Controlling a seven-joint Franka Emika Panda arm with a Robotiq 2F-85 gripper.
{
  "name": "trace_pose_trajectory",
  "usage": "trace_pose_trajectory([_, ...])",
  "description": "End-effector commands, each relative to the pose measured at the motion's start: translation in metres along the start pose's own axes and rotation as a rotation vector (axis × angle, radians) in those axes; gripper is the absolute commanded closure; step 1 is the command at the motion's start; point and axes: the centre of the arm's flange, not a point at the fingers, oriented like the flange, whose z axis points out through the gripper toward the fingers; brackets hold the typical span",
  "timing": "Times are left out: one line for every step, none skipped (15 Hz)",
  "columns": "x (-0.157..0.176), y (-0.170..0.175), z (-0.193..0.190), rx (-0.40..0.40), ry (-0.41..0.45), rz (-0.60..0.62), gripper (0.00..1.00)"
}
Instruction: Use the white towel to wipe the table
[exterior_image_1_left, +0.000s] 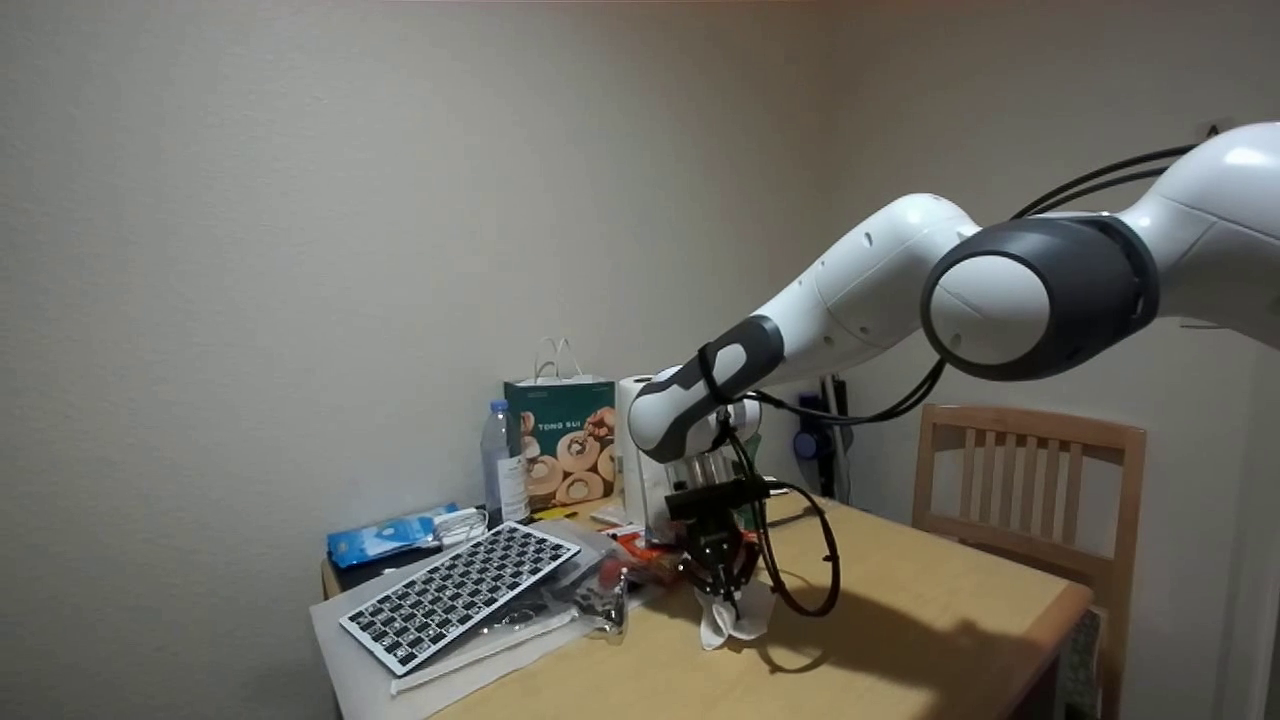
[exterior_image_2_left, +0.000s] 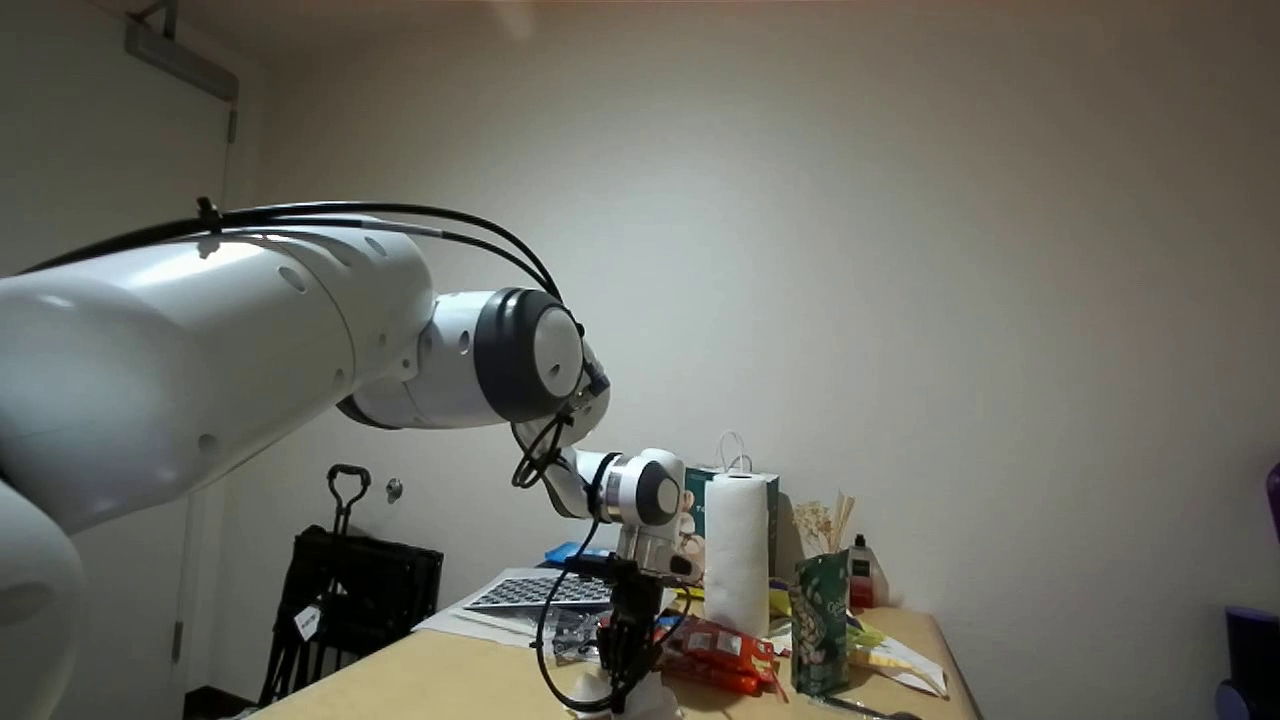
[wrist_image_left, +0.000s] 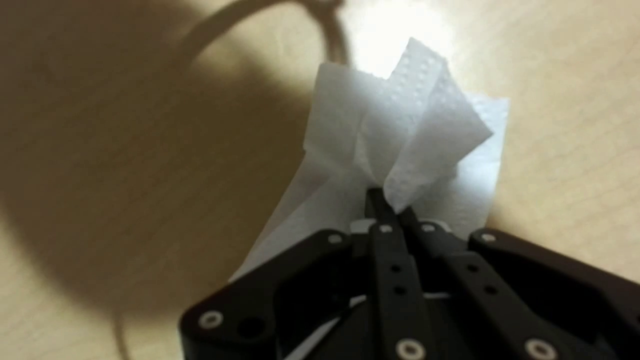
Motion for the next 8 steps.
trace_pose_trajectory([-0.021, 0.036, 0.051, -0.014, -0.160, 0.092, 1.00])
trace_pose_trajectory([-0.025, 0.041, 0.056, -0.019, -0.193, 0.112, 1.00])
trace_pose_trajectory([-0.025, 0.046, 0.057, -0.024, -0.214, 0.149, 1.00])
trace_pose_trajectory([-0.008, 0.025, 0.016, -0.015, -0.127, 0.080, 0.98])
trace_pose_trajectory([-0.009, 0.030, 0.019, -0.016, -0.146, 0.099, 0.98])
trace_pose_trajectory([-0.010, 0.033, 0.021, -0.017, -0.156, 0.109, 0.98])
trace_pose_trajectory([-0.011, 0.034, 0.021, -0.017, -0.160, 0.113, 0.98])
trace_pose_trajectory([-0.011, 0.034, 0.022, -0.018, -0.161, 0.115, 0.98])
